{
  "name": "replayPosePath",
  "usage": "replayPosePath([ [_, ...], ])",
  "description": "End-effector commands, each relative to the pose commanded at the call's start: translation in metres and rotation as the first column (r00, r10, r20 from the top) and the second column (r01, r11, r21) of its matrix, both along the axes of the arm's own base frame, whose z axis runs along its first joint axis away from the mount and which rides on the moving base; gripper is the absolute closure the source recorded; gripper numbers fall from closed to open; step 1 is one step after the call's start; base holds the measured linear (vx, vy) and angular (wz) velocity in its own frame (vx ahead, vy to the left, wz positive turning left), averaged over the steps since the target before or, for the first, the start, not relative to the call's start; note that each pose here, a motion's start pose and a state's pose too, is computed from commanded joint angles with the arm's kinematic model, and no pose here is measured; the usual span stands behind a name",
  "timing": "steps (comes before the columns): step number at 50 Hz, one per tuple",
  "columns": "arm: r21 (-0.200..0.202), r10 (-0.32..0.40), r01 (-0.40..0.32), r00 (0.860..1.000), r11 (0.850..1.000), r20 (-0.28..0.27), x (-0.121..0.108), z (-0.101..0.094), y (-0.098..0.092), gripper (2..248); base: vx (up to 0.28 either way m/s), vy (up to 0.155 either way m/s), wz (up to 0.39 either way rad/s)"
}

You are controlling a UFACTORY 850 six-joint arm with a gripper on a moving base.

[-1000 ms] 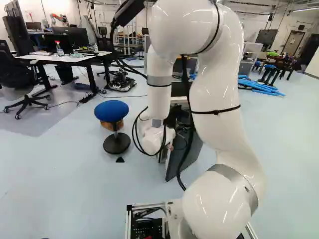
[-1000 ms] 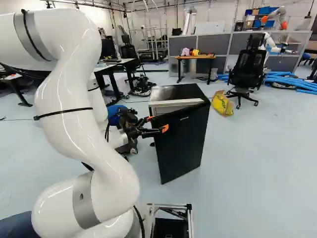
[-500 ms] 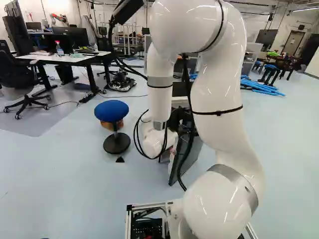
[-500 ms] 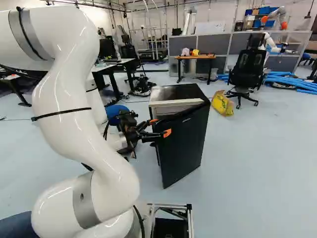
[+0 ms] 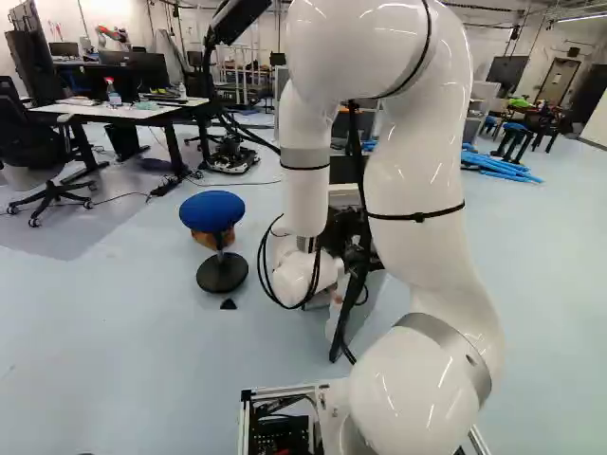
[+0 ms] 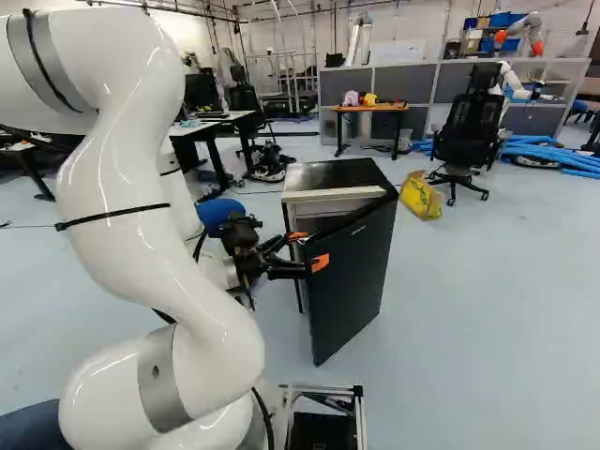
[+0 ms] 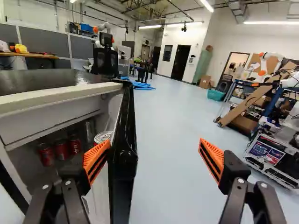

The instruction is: Grab a drink from the fridge

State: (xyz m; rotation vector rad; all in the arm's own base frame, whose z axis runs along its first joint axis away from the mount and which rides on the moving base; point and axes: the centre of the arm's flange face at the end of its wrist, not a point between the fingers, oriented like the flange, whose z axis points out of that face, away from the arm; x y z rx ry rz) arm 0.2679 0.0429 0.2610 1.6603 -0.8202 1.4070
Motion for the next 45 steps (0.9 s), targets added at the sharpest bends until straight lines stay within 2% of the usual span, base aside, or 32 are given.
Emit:
replayPosePath([
  [20,-0.027,-0.103,0.102,0.995,0.994,-0.005,-0.019,0.001,-0.006,3,0.000,0.000,0.000],
  [36,-0.039,-0.194,0.194,0.981,0.980,0.003,-0.027,0.003,-0.009,3,0.000,0.000,0.000],
  [45,-0.032,-0.226,0.226,0.974,0.974,0.001,-0.030,0.002,-0.010,3,0.000,0.000,0.000],
])
